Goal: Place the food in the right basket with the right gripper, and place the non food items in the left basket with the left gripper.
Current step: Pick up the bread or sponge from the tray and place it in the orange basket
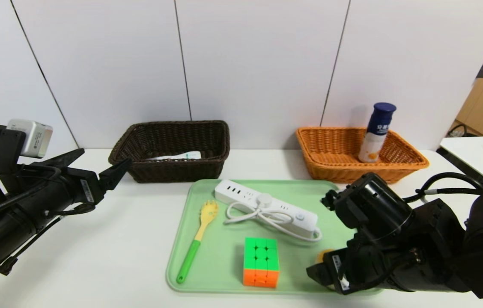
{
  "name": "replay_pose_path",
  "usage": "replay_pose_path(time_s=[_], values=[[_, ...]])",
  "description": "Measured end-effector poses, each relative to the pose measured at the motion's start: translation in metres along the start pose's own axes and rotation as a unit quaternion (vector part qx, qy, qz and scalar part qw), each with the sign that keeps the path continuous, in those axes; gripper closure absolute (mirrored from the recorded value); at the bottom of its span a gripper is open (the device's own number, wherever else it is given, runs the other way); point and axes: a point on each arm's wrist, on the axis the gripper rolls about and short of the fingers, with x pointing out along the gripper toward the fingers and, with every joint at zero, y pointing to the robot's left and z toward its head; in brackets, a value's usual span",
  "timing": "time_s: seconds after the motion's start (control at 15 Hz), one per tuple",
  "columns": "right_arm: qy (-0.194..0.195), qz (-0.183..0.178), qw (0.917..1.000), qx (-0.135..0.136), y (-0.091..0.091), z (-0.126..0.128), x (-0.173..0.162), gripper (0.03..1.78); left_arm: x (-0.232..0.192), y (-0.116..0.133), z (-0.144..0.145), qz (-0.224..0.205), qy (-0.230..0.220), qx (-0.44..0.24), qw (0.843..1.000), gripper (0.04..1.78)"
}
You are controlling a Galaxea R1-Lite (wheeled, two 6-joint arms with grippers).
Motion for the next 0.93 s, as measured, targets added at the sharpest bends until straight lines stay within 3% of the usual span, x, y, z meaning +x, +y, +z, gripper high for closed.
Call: replay_pose_path(time_s=[0.6, 0.67, 0.93], values=[[0.005, -0.007, 1.0000, -0.004, 0.0009, -0.0033, 0.0053, 0.10, 0.0011, 0.0006, -0.0020, 0.007, 0.005, 0.008, 1.000, 0.13], [0.003, -0.014, 0.9999, -0.005, 0.0003, -0.0041, 0.0059, 0.19, 0.0011, 0.0006, -0.0020, 0.008, 0.005, 0.007, 1.000, 0.13], [0.002, -0.019, 0.9998, -0.008, 0.0003, -0.0050, 0.0054, 0.80, 0.0013, 0.0006, -0.0019, 0.007, 0.005, 0.008, 1.000, 0.13]])
